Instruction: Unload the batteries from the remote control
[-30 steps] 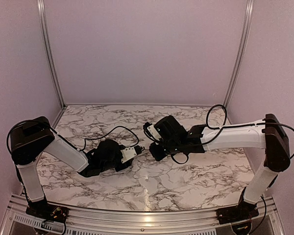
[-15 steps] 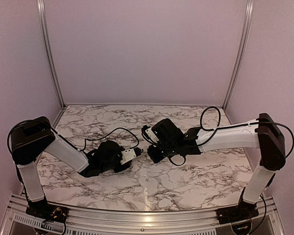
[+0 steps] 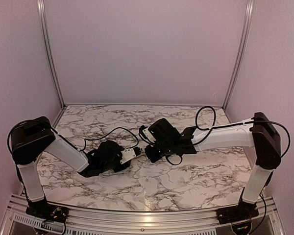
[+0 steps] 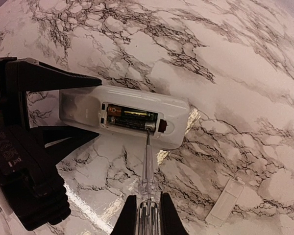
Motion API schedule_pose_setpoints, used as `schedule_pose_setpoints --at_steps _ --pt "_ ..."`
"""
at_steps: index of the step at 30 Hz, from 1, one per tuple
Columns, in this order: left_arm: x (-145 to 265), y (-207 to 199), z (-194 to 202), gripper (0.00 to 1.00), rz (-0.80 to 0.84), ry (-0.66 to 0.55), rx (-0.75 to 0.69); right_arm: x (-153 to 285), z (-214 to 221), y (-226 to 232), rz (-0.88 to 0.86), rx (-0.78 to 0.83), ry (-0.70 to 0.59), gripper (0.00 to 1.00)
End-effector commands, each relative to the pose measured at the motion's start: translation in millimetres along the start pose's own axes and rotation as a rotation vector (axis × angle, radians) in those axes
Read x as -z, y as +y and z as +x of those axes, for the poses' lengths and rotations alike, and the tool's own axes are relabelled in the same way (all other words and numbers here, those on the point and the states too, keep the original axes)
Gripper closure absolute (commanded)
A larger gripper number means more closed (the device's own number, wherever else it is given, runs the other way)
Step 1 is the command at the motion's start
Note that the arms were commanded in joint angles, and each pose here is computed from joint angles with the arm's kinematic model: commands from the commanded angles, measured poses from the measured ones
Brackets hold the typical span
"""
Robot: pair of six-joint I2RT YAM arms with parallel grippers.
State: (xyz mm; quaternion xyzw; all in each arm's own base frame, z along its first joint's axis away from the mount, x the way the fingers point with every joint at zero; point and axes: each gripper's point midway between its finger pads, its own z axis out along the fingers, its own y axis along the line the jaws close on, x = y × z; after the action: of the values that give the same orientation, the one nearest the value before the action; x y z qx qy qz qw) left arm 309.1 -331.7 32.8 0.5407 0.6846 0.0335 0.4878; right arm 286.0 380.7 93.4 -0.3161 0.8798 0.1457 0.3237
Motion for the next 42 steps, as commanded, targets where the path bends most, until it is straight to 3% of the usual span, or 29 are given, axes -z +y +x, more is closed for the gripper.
schedule_pose_setpoints --at_steps 1,20,32,42 --pt "-1.9 -5.5 -19.6 1.00 0.017 -0.066 -0.004 -2.0 -4.7 -6.9 0.062 0.005 0.003 1.00" --pt "-6.5 -5.6 -15.0 1.00 0.011 -0.034 -0.009 15.3 -12.5 -18.7 0.121 -0.007 -0.028 1.00" --pt "-6.7 -9.5 -17.7 1.00 0.043 -0.035 0.004 -7.6 -9.8 -5.4 0.132 -0.011 -0.014 1.00" --pt "-4.2 -14.8 -21.7 1.00 0.070 -0.070 0.009 -7.1 -13.1 1.4 0.017 -0.026 -0.046 1.00"
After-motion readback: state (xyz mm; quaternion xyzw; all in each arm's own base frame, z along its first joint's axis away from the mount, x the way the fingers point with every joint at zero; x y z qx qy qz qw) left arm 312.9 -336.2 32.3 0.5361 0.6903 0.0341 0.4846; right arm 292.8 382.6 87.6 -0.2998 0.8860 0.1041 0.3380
